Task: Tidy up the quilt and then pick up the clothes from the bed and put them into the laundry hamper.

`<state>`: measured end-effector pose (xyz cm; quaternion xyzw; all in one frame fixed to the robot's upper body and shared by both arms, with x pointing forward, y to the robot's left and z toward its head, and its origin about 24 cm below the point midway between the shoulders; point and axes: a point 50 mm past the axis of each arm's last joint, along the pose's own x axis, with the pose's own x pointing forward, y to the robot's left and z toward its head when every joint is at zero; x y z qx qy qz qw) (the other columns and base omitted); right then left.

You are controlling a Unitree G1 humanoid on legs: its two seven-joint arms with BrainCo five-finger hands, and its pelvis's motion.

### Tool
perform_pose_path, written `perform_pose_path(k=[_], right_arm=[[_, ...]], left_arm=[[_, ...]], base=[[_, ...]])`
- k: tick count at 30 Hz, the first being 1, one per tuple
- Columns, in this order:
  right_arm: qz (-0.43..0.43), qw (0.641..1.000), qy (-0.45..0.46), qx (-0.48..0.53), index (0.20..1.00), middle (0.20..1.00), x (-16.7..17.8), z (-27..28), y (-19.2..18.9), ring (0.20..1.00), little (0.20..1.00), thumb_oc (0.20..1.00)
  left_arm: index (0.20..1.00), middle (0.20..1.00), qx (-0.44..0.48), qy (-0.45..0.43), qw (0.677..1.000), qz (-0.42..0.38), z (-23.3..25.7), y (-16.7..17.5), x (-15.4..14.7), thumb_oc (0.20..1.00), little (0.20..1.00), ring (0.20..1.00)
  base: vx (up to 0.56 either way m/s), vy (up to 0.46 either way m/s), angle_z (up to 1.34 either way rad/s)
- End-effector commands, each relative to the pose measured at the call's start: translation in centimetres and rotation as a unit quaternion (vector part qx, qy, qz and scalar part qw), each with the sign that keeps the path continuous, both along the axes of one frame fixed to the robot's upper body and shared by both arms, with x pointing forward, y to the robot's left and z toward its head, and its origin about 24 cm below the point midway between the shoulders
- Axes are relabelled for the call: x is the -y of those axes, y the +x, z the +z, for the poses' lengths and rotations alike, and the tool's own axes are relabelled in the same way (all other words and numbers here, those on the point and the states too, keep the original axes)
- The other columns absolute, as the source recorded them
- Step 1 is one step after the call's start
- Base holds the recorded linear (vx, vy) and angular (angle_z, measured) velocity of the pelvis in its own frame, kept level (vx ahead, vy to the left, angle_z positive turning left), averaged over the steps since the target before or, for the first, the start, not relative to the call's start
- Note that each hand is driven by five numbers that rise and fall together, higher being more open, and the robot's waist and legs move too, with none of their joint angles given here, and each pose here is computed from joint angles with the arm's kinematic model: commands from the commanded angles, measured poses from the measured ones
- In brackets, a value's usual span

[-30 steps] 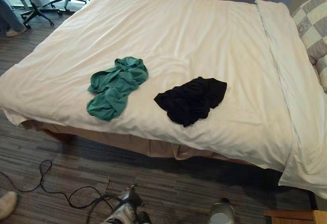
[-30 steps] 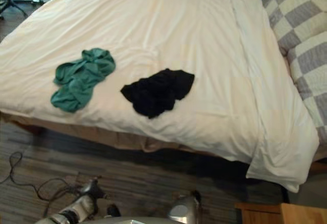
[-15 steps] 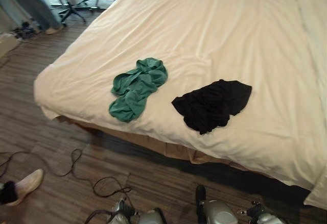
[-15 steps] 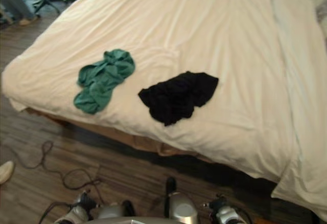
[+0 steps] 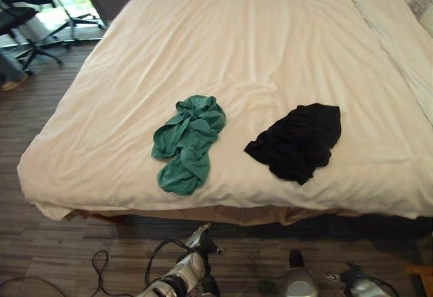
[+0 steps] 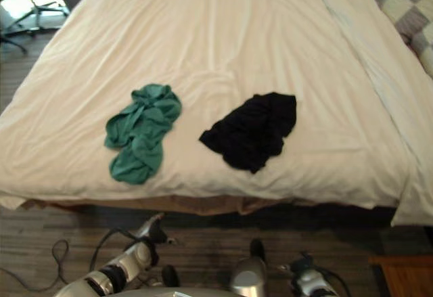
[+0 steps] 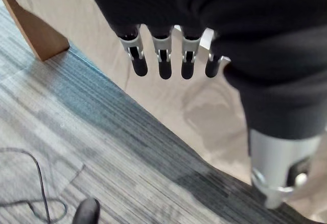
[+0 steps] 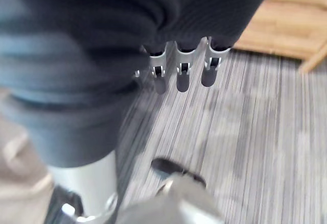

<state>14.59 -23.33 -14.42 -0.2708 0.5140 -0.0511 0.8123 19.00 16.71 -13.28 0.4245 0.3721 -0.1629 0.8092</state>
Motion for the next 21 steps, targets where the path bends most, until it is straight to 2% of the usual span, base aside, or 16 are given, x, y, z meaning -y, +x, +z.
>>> perform_pose_path(k=[1,3,4,6,7,9,10,11,12,13,14,15,18,19,20,21], right_arm=[[0.078,0.996,0.044,0.016,1.000,1.000,-4.0,0.1,2.1,1.000,1.000,1.000],[0.082,0.996,0.042,0.017,1.000,1.000,-3.8,0.1,2.1,1.000,1.000,1.000],[0.073,0.997,0.031,0.010,1.000,1.000,-2.9,0.0,1.7,1.000,1.000,1.000],[0.059,0.998,0.027,0.006,1.000,1.000,-2.4,0.0,1.3,1.000,1.000,1.000],[0.012,1.000,0.018,0.001,1.000,1.000,-1.0,0.0,0.9,1.000,1.000,1.000],[-0.021,1.000,0.014,0.002,1.000,1.000,-0.2,0.0,0.4,1.000,1.000,1.000],[-0.097,0.995,0.014,0.032,1.000,1.000,1.4,0.4,0.3,1.000,1.000,1.000],[-0.097,0.995,0.014,0.032,1.000,1.000,1.4,0.4,0.3,1.000,1.000,1.000],[-0.135,0.989,0.015,0.058,1.000,1.000,2.3,0.9,0.5,1.000,1.000,1.000],[-0.171,0.978,0.000,0.120,1.000,1.000,4.5,2.4,1.3,1.000,1.000,1.000],[-0.171,0.978,0.000,0.120,1.000,1.000,4.5,2.4,1.3,1.000,1.000,1.000],[-0.175,0.971,-0.015,0.162,1.000,1.000,5.8,3.7,1.8,1.000,1.000,1.000],[-0.112,0.956,-0.074,0.261,1.000,1.000,8.9,8.0,3.2,1.000,1.000,1.000],[-0.056,0.938,-0.138,0.313,1.000,1.000,10.9,11.7,4.0,1.000,1.000,1.000],[-0.056,0.938,-0.139,0.313,1.000,1.000,10.9,11.7,3.9,1.000,1.000,1.000],[-0.030,0.925,-0.171,0.338,1.000,1.000,11.7,13.7,4.5,1.000,1.000,1.000]], left_arm=[[1.000,1.000,0.000,0.041,0.999,0.035,0.3,-0.1,-3.6,1.000,1.000,1.000],[1.000,1.000,-0.028,0.054,0.997,0.049,-0.3,-1.4,-4.6,1.000,1.000,1.000],[1.000,1.000,-0.062,0.070,0.992,0.090,-0.9,-3.4,-6.4,1.000,1.000,1.000],[1.000,1.000,-0.073,0.070,0.989,0.109,-1.2,-4.3,-6.7,1.000,1.000,1.000],[1.000,1.000,-0.090,0.073,0.977,0.180,-1.5,-6.1,-8.4,1.000,1.000,1.000],[1.000,1.000,-0.088,0.068,0.970,0.218,-1.5,-6.8,-9.0,1.000,1.000,1.000],[1.000,1.000,-0.064,0.054,0.946,0.313,-1.3,-8.2,-10.6,1.000,1.000,1.000],[1.000,1.000,-0.064,0.054,0.946,0.314,-1.3,-8.2,-10.6,1.000,1.000,1.000],[1.000,1.000,-0.043,0.050,0.930,0.363,-0.9,-8.5,-11.6,1.000,1.000,1.000],[1.000,1.000,0.006,0.052,0.896,0.441,0.1,-8.8,-14.1,1.000,1.000,1.000],[1.000,1.000,0.006,0.053,0.896,0.441,0.1,-8.9,-14.1,1.000,1.000,1.000],[1.000,1.000,0.053,0.053,0.877,0.474,1.2,-8.4,-15.6,1.000,1.000,1.000],[1.000,1.000,0.204,0.040,0.849,0.486,5.4,-5.4,-18.9,1.000,1.000,1.000],[1.000,1.000,0.302,0.033,0.833,0.462,9.0,-3.0,-20.4,1.000,1.000,1.000],[1.000,1.000,0.302,0.033,0.833,0.462,9.0,-3.0,-20.4,1.000,1.000,1.000],[1.000,1.000,0.354,0.031,0.826,0.439,11.3,-1.5,-20.9,1.000,1.000,1.000]], base=[[-0.08,0.519,-0.29],[-0.03,0.333,0.03],[-0.01,0.134,0.48],[0.00,0.119,0.50],[0.02,0.068,0.26],[0.03,0.007,0.07],[0.03,-0.017,0.02],[0.03,-0.019,-0.04],[0.05,-0.009,-0.07],[0.05,-0.010,-0.06],[0.05,-0.019,0.01],[0.00,0.000,0.00],[0.02,-0.027,-0.02],[0.03,-0.043,0.00],[0.01,-0.048,0.02],[-0.01,-0.036,-0.02]])
